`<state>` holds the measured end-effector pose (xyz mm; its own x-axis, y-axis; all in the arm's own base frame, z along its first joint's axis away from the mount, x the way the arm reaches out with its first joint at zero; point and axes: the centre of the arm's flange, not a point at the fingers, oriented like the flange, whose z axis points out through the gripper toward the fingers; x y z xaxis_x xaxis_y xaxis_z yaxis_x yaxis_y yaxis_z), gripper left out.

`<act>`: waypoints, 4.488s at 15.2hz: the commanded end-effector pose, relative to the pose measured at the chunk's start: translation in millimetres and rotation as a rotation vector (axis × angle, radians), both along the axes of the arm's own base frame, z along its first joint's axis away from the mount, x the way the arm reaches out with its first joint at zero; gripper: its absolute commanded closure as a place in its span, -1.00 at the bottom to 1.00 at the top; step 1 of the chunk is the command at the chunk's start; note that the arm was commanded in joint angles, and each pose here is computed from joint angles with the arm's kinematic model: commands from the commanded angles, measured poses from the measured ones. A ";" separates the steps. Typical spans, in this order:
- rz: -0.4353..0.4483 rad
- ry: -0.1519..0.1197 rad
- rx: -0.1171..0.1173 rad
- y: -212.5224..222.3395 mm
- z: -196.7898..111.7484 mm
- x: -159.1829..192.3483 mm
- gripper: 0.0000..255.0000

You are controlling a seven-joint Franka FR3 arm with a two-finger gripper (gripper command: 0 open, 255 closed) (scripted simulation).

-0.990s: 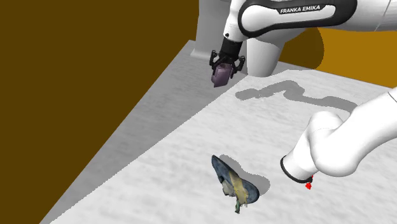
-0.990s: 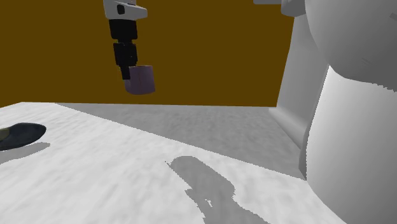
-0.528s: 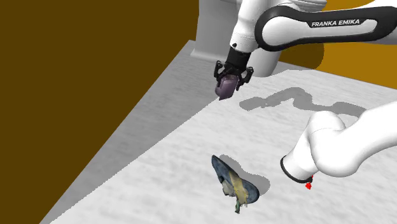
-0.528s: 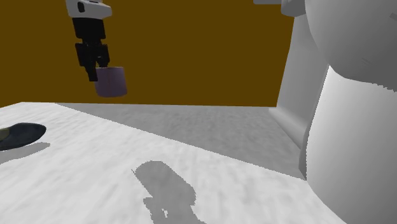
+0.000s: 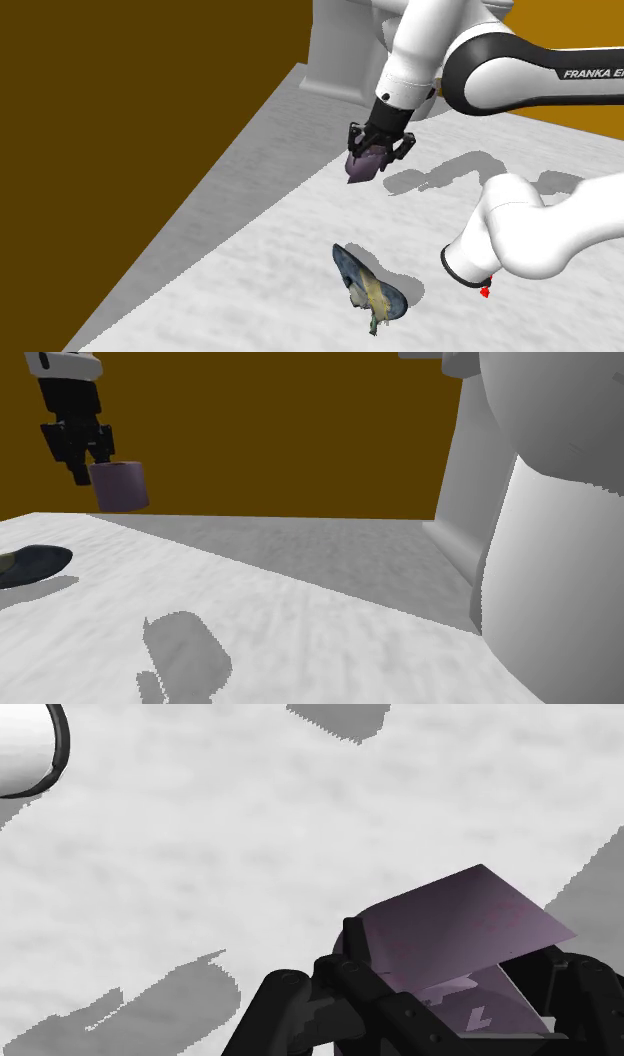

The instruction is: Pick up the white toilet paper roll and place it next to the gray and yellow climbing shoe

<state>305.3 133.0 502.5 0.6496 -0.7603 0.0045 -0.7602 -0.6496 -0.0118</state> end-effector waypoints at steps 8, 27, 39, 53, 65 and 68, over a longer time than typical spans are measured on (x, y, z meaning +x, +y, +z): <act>-0.001 0.000 -0.001 72.4 0.8 -95.4 1.00; -0.001 0.000 -0.001 226.3 1.0 -293.4 1.00; -0.001 0.000 -0.001 276.3 -30.6 -357.7 1.00; -0.001 0.000 -0.001 276.3 -104.5 -357.7 1.00; -0.001 0.000 -0.001 276.3 -149.4 -357.7 1.00; -0.001 0.000 -0.001 276.3 -149.4 -357.7 1.00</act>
<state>-52.4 409.2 353.0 0.6485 -0.7612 0.0052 -0.7611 -0.6485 -0.0111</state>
